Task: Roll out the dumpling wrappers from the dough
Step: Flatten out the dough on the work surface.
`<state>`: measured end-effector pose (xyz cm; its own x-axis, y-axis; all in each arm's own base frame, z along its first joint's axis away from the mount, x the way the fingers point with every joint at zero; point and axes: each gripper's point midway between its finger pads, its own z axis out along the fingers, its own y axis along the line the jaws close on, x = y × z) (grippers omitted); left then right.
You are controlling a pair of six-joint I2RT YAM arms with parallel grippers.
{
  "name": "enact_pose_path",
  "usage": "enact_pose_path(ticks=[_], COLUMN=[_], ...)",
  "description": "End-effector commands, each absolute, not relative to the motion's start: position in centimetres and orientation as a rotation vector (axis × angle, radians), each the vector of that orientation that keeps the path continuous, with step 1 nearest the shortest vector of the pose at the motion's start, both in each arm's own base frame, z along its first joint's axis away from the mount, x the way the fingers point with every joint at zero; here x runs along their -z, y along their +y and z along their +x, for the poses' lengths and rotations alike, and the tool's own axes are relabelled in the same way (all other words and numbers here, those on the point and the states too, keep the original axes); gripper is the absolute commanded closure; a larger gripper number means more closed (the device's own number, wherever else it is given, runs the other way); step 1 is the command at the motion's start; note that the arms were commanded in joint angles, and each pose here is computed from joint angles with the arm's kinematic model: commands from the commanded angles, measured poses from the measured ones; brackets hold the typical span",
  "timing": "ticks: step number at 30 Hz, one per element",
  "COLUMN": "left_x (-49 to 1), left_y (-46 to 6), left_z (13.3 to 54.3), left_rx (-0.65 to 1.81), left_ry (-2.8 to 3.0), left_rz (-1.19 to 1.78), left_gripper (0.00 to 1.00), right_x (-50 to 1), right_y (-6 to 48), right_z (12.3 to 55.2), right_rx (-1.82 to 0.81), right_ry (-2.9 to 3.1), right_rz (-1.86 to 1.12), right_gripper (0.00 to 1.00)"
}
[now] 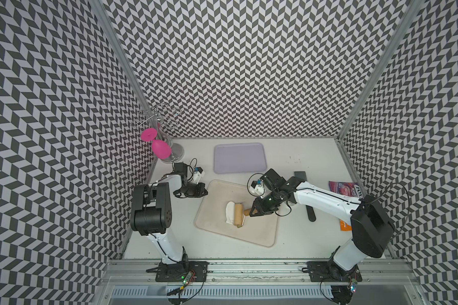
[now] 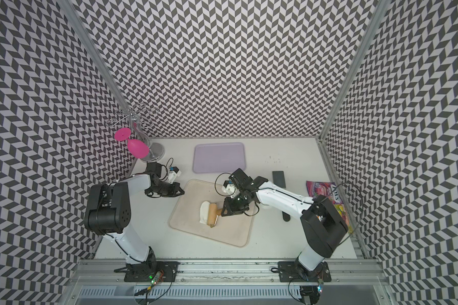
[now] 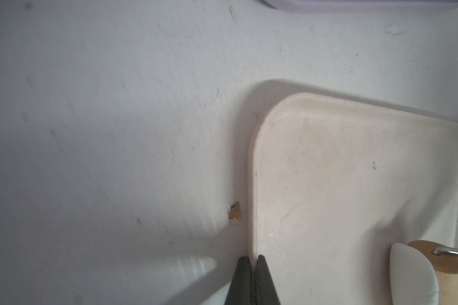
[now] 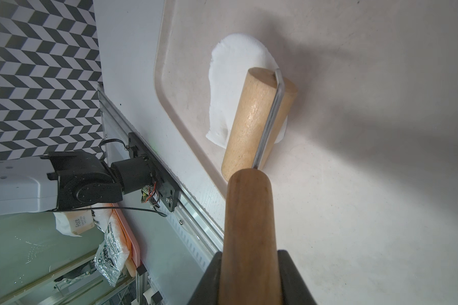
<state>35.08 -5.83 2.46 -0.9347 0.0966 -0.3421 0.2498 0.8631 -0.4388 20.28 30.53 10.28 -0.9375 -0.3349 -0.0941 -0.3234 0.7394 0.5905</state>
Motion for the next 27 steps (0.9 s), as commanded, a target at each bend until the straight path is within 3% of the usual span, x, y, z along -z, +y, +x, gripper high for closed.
enact_pose_path(ticks=[1, 14, 22, 27], left_x=[-1.7, -1.8, -1.9, -1.9], left_y=[-4.5, -4.7, -4.7, -4.7], left_z=[34.4, 34.4, 34.4, 34.3], left_rx=[0.660, 0.670, 0.676, 0.676], left_ry=[2.765, 2.761, 2.758, 2.759], left_rz=[0.228, 0.231, 0.230, 0.231], left_gripper=[1.00, 1.00, 1.00, 1.00], right_x=[-3.1, -5.2, -13.8, -18.5], right_y=[19.8, 18.5, 22.4, 28.4], right_z=[18.4, 19.8, 23.9, 23.4], right_rx=[0.227, 0.210, 0.367, 0.442], right_ry=[-2.953, -3.013, -3.170, -3.203], right_rz=[0.239, 0.190, 0.294, 0.557], right_gripper=[1.00, 1.00, 1.00, 1.00])
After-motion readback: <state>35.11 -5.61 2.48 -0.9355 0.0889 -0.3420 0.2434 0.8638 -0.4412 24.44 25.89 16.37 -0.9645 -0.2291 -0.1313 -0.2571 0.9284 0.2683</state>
